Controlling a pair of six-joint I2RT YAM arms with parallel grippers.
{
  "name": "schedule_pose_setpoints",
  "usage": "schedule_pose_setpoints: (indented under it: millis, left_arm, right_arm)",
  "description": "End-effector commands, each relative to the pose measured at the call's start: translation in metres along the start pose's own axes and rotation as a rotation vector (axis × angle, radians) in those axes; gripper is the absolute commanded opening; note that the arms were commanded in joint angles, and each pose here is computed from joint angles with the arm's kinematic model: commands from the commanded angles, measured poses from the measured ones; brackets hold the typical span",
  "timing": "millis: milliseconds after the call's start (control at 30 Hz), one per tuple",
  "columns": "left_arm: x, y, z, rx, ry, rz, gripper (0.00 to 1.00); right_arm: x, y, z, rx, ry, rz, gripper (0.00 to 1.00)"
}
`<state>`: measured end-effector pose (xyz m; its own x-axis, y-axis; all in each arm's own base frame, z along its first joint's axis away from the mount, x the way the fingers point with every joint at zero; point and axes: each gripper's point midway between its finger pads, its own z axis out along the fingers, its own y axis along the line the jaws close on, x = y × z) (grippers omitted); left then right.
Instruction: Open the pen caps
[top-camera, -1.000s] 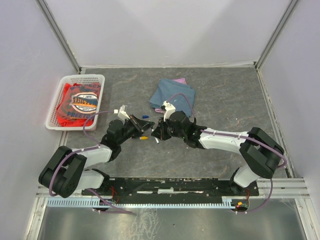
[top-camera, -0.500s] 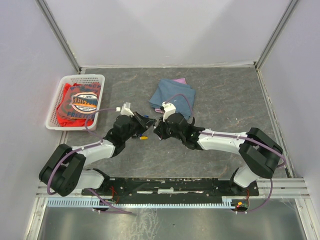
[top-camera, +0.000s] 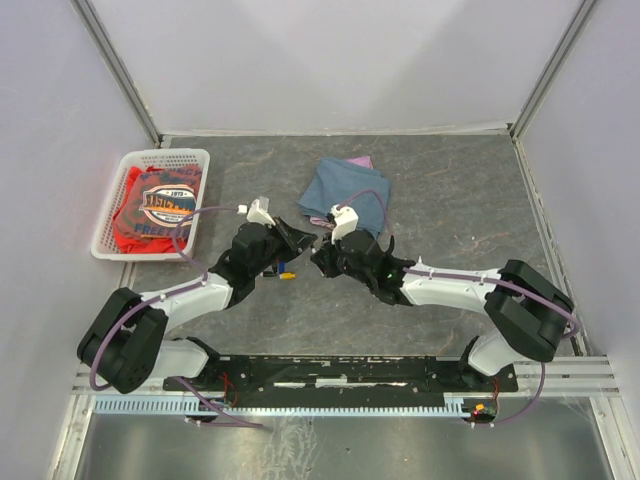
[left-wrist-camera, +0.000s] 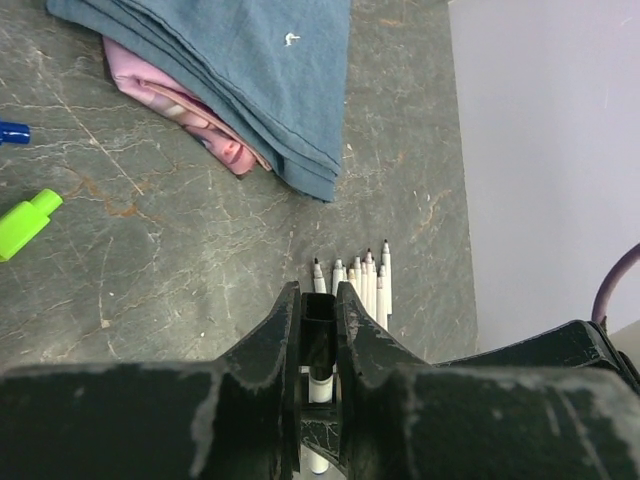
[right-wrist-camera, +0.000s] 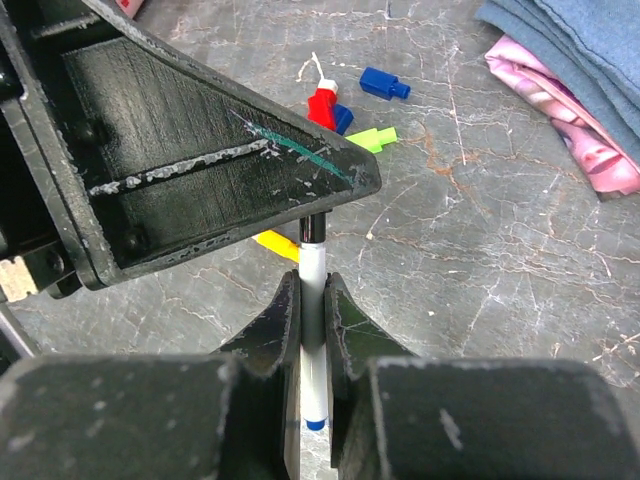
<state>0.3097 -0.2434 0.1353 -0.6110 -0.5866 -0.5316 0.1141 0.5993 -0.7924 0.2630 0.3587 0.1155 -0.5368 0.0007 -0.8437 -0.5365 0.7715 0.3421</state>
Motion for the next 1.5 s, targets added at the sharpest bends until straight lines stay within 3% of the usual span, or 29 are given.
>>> schedule_pose_setpoints:
  millis: [0, 300, 500, 700, 933, 1233, 1467]
  left_arm:
    - [-0.073, -0.034, -0.003, 0.104, -0.247, 0.039, 0.03]
    - [-0.080, -0.033, -0.010, 0.196, -0.223, -0.055, 0.03]
    - [-0.080, -0.033, -0.013, 0.223, -0.207, -0.088, 0.03]
    - [-0.076, 0.011, -0.010, -0.055, -0.149, 0.118, 0.03]
    - [-0.037, 0.075, -0.023, -0.314, -0.054, 0.295, 0.03]
    - [-0.004, 0.090, -0.024, -0.415, 0.004, 0.450, 0.06]
    - [0.004, 0.094, -0.019, -0.439, 0.015, 0.480, 0.10]
  right_arm:
    - [0.035, -0.002, -0.018, -0.060, 0.117, 0.012, 0.01]
    - [0.017, 0.017, -0.032, -0.275, 0.060, 0.159, 0.01]
    - [0.013, 0.015, -0.036, -0.278, 0.043, 0.161, 0.01]
    - [0.018, -0.031, -0.035, 0.001, 0.100, 0.122, 0.01]
    - [0.035, -0.079, -0.031, 0.277, 0.170, 0.103, 0.02]
    - [0.044, -0.117, -0.038, 0.495, 0.199, 0.066, 0.08]
    - [0.057, -0.131, -0.036, 0.563, 0.223, 0.046, 0.11]
